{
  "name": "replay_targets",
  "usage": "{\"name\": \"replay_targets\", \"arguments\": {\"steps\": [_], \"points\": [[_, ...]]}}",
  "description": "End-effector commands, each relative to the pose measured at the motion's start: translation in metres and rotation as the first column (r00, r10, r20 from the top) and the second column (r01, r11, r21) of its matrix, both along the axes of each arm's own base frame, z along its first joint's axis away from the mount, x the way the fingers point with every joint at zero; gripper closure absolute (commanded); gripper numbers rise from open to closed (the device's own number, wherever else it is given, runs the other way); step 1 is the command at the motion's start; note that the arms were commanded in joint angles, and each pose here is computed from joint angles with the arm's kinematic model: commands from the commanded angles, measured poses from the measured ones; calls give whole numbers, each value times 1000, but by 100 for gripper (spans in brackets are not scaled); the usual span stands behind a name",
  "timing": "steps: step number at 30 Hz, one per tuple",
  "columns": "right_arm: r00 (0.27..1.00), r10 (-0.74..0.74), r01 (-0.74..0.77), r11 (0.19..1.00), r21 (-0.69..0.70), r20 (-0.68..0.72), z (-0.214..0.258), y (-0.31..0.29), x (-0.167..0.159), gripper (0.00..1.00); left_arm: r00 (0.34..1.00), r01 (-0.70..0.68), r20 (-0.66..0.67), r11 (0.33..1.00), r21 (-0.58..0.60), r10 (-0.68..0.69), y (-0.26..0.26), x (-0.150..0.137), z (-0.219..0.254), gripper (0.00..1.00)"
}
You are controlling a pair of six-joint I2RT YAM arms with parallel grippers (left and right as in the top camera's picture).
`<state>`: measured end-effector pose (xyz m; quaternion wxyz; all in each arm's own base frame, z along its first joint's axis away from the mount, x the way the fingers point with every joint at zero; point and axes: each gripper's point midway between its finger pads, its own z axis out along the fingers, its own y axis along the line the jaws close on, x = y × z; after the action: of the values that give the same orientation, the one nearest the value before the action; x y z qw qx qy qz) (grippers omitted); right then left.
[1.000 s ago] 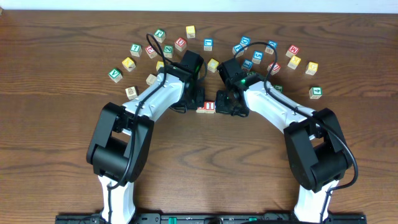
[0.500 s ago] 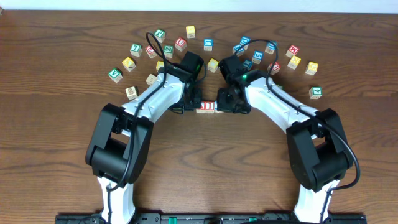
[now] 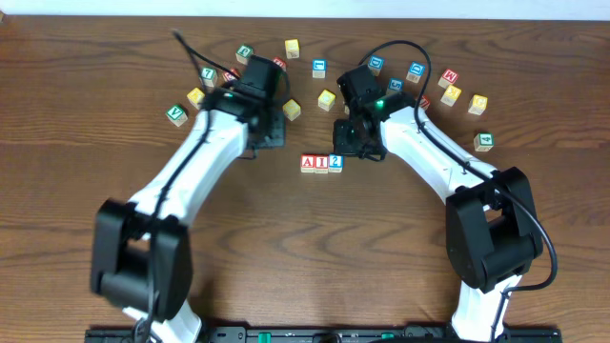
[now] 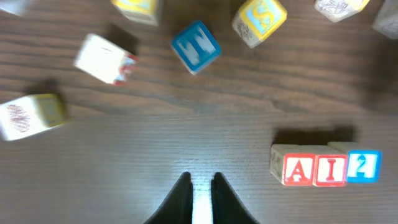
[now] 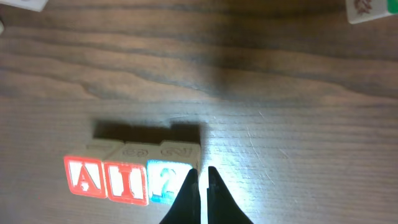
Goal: Spell out AI2
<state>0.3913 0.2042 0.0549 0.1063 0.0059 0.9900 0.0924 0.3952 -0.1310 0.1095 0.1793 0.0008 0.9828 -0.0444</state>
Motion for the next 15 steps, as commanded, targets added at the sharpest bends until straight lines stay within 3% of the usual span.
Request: {"name": "replay_targets", "arguments": {"steps": [1,7,12,15], "points": [[992,46,-49,999,19,116,51,0,18,99,993,-10,121,1000,-1,10,24,3,52,78],[966,6,-9,1000,10,260,124,-38,24,95,953,-127,271,991,-47,135,76,-6,119,44],[932,-49,54,999,-5,358,183,-89,8,65,923,-197,324,978,-63,207,107,-21,146,2],[915,-58,70,997,-15,399,209,-111,-7,51,919,-210,328,976,-65,219,112,-24,150,2]]}}
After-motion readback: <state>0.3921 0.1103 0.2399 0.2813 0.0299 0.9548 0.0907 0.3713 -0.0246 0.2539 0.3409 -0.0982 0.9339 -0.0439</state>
